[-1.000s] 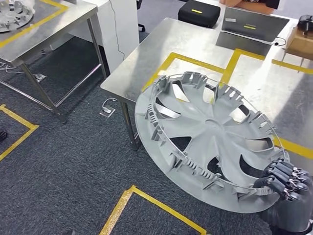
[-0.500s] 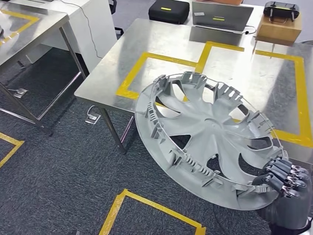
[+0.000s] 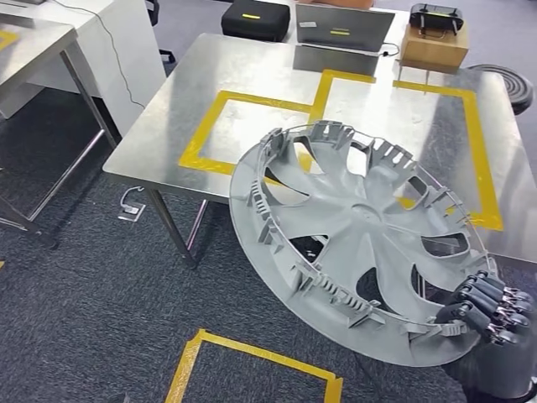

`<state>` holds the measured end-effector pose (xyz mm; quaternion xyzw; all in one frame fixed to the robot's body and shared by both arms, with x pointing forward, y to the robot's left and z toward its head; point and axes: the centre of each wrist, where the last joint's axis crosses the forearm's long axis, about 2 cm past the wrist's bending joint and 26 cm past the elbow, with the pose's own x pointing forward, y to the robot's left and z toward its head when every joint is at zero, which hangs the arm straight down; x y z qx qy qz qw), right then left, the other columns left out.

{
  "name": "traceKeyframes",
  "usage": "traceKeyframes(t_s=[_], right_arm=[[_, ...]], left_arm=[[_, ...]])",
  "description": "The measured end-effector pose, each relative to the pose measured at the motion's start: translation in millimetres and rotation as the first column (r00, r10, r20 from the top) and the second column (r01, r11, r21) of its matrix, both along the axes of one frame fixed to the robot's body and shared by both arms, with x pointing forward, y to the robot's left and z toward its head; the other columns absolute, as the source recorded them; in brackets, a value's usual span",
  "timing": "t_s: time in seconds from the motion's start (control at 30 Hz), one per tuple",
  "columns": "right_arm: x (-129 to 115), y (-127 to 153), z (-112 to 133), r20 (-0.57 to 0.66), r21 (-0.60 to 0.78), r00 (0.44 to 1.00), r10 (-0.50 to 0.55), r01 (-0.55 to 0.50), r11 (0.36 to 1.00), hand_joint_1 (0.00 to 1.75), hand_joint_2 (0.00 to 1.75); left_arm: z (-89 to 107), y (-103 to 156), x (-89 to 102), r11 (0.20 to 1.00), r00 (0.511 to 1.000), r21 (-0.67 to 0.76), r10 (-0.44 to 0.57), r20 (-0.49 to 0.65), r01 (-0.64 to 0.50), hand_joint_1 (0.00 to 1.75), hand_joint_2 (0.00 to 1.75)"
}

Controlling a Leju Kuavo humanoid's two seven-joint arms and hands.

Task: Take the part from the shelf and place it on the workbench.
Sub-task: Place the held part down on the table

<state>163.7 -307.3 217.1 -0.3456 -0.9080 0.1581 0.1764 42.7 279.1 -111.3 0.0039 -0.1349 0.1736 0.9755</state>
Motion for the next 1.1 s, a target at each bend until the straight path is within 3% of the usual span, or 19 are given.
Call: traceKeyframes(t_s=[1.1], right_arm=[[-0.4,-0.2,0.2,-0.009,0.005,1.000,-0.002,0.002,1.000,1.75,1.75]], left_arm=[[0.0,-1.8,-0.1,1.000,1.000,-0.003,0.001,-0.001,-0.001,0.00,1.75]])
